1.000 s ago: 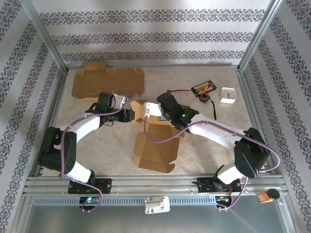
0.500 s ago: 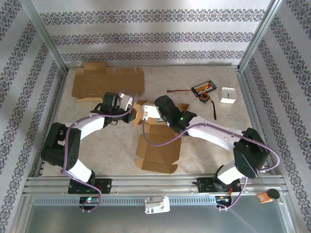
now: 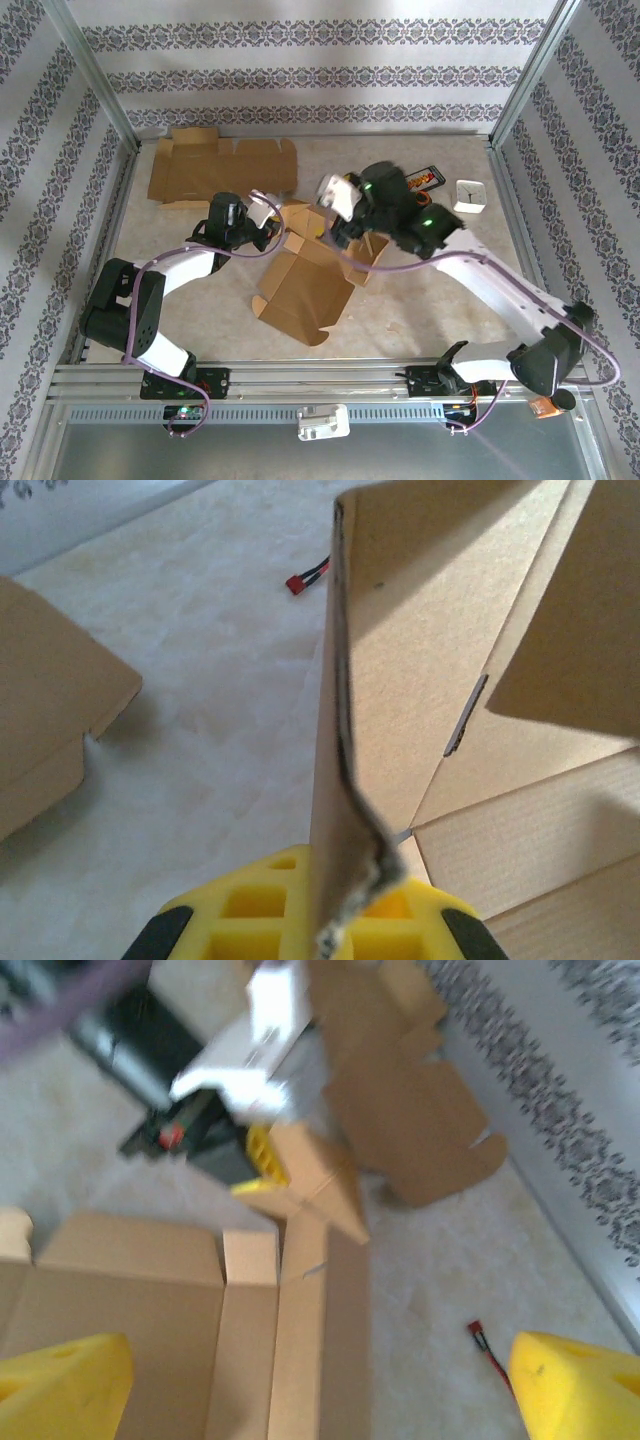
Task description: Fold the paper box
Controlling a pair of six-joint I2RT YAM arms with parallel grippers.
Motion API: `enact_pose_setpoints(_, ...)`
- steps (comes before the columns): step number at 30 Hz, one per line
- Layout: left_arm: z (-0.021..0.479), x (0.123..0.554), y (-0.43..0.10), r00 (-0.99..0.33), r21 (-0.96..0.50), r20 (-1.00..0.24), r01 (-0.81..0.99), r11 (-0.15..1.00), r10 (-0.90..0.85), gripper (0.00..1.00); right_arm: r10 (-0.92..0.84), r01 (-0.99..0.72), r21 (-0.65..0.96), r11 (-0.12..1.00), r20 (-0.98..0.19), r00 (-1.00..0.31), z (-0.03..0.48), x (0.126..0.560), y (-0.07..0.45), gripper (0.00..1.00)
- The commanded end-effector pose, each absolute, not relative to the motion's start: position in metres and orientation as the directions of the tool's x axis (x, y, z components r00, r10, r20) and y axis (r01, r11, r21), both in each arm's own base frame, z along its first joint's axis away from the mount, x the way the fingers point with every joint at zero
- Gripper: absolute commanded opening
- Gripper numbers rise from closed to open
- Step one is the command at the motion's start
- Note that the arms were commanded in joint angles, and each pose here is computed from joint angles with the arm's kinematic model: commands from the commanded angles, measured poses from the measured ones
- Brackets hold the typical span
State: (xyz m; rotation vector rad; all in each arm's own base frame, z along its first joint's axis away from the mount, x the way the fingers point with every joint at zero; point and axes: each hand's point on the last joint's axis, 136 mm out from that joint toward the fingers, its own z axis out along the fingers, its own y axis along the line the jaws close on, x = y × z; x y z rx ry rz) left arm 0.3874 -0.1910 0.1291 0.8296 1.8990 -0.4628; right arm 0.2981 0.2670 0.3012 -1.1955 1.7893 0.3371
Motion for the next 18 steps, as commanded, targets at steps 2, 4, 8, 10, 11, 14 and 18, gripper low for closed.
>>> enact_pose_setpoints(2,0.145,0.387,-0.204,-0.134,0.141,-0.919,0.766,0.628,0.37,0.0,-0.313,-0.784,0.242,0.571,-0.819,-0.481,0.318,0.303,0.246,0.97)
enact_pose_setpoints(4,0.145,0.386,-0.207,-0.124,0.143,-0.92,0.777,0.613,0.371,0.0,-0.216,-0.7,0.379,0.605,-0.768,-0.603,0.316,0.322,0.234,0.96)
enact_pose_setpoints(8,0.145,0.387,-0.212,-0.13,0.131,-0.918,0.792,0.597,0.374,0.0,-0.114,-0.569,0.563,0.599,-0.643,-0.757,0.291,0.347,0.224,0.89)
enact_pose_setpoints(10,0.145,0.388,-0.214,-0.133,0.126,-0.919,0.795,0.594,0.372,0.0,-0.114,-0.541,0.611,0.577,-0.596,-0.795,0.275,0.35,0.226,0.87)
enact_pose_setpoints(11,0.146,0.388,-0.214,-0.134,0.123,-0.919,0.796,0.593,0.37,0.0,-0.12,-0.53,0.624,0.574,-0.576,-0.808,0.265,0.35,0.227,0.86)
enact_pose_setpoints(14,0.143,0.389,-0.216,-0.156,0.101,-0.917,0.8,0.591,0.368,0.0,-0.126,-0.496,0.653,0.573,-0.528,-0.84,0.237,0.35,0.228,0.85)
enact_pose_setpoints(18,0.142,0.39,-0.217,-0.169,0.086,-0.917,0.799,0.595,0.36,0.0,-0.142,-0.463,0.68,0.568,-0.474,-0.869,0.206,0.348,0.23,0.84)
